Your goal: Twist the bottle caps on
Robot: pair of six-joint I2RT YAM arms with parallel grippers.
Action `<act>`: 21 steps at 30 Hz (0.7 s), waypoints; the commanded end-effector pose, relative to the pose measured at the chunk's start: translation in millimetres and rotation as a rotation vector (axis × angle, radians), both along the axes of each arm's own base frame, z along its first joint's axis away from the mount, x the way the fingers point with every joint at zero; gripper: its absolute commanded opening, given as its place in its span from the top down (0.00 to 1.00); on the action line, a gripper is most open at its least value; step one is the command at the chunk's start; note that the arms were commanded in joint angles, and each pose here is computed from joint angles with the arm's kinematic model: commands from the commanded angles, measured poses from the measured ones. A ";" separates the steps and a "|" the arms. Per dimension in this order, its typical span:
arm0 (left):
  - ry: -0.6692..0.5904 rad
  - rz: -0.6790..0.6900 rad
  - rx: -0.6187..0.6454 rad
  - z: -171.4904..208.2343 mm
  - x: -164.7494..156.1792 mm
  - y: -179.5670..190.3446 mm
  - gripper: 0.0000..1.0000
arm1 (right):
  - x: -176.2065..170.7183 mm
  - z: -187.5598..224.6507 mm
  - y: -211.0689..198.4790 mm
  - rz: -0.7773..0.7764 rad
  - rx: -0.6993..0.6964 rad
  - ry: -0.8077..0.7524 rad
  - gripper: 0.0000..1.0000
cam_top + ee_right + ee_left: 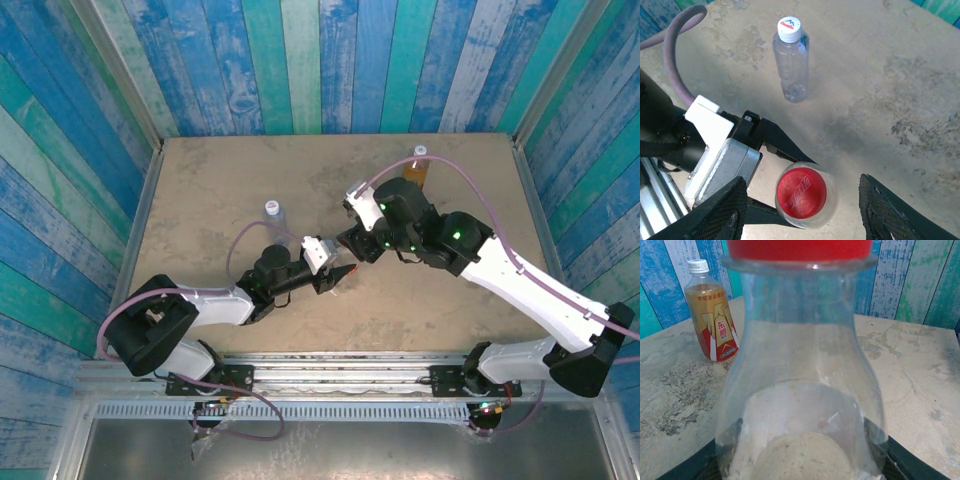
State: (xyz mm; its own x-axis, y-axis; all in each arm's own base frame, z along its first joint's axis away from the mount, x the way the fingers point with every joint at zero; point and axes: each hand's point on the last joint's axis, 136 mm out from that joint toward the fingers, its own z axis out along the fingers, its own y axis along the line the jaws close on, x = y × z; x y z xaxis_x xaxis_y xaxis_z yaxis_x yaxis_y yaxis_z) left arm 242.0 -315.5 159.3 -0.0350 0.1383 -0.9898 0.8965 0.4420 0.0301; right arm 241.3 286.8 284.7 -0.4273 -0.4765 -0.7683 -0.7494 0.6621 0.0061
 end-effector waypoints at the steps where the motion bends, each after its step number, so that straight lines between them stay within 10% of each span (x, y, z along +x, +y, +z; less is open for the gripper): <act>1: 0.151 -0.010 0.154 -60.9 -14.0 11.0 0.43 | -0.4 -5.0 -5.6 0.027 -0.086 -0.064 0.38; 21: 0.155 -0.003 0.159 -62.8 -14.1 12.8 0.43 | -4.5 -25.7 6.1 0.086 -0.218 -0.086 0.47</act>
